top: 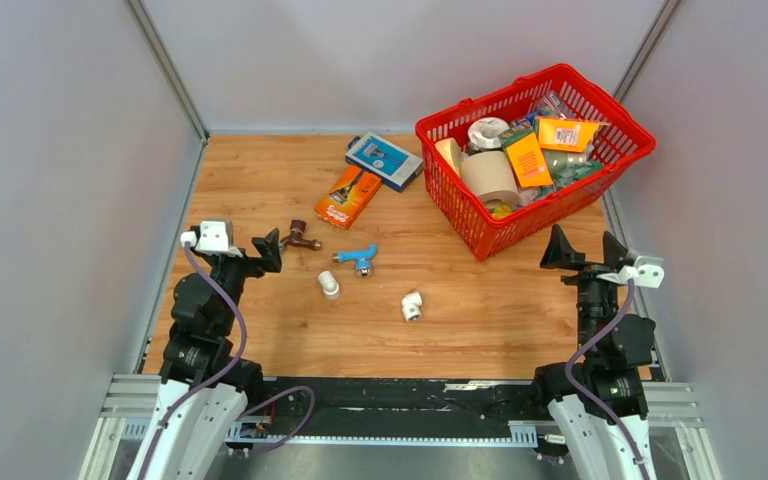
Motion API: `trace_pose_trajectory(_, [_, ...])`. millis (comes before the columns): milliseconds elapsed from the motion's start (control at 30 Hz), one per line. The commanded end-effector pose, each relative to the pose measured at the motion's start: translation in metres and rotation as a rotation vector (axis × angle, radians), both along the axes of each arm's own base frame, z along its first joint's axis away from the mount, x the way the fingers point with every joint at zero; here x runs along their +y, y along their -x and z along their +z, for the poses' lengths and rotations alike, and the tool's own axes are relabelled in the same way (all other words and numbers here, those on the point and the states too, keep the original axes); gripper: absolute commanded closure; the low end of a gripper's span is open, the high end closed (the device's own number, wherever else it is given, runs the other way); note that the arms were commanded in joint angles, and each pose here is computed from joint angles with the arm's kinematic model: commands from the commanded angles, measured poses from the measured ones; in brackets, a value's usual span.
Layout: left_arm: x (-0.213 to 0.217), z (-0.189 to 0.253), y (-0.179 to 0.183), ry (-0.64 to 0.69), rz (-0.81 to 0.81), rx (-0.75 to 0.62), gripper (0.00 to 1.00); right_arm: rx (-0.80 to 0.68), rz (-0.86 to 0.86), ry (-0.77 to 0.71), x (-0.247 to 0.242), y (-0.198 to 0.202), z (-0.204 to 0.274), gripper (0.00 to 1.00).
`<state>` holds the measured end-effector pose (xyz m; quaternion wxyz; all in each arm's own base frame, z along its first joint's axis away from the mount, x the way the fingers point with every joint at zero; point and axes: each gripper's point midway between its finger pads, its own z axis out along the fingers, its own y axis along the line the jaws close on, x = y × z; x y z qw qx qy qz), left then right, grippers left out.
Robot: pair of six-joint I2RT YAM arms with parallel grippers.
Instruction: Install the water faucets
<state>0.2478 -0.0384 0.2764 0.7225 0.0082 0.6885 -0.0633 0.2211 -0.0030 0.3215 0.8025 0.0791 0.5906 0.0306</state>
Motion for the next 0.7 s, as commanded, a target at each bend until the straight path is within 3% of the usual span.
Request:
trace_pose_trajectory(0, [0.001, 0.005, -0.004, 0.022, 0.019, 0.007, 0.0, -0.075, 0.01, -0.017, -0.001, 0.014, 0.023, 0.0])
trace_pose_trajectory(333, [-0.014, -0.047, -0.024, 0.11, 0.02, 0.326, 0.0, -0.017, 0.04, -0.052, 0.005, 0.007, 0.017, 0.0])
trace_pose_trajectory(667, [-0.011, -0.11, -0.053, 0.028, 0.143, 0.721, 0.0, -0.004, 0.058, -0.049, 0.009, 0.005, 0.012, 0.0])
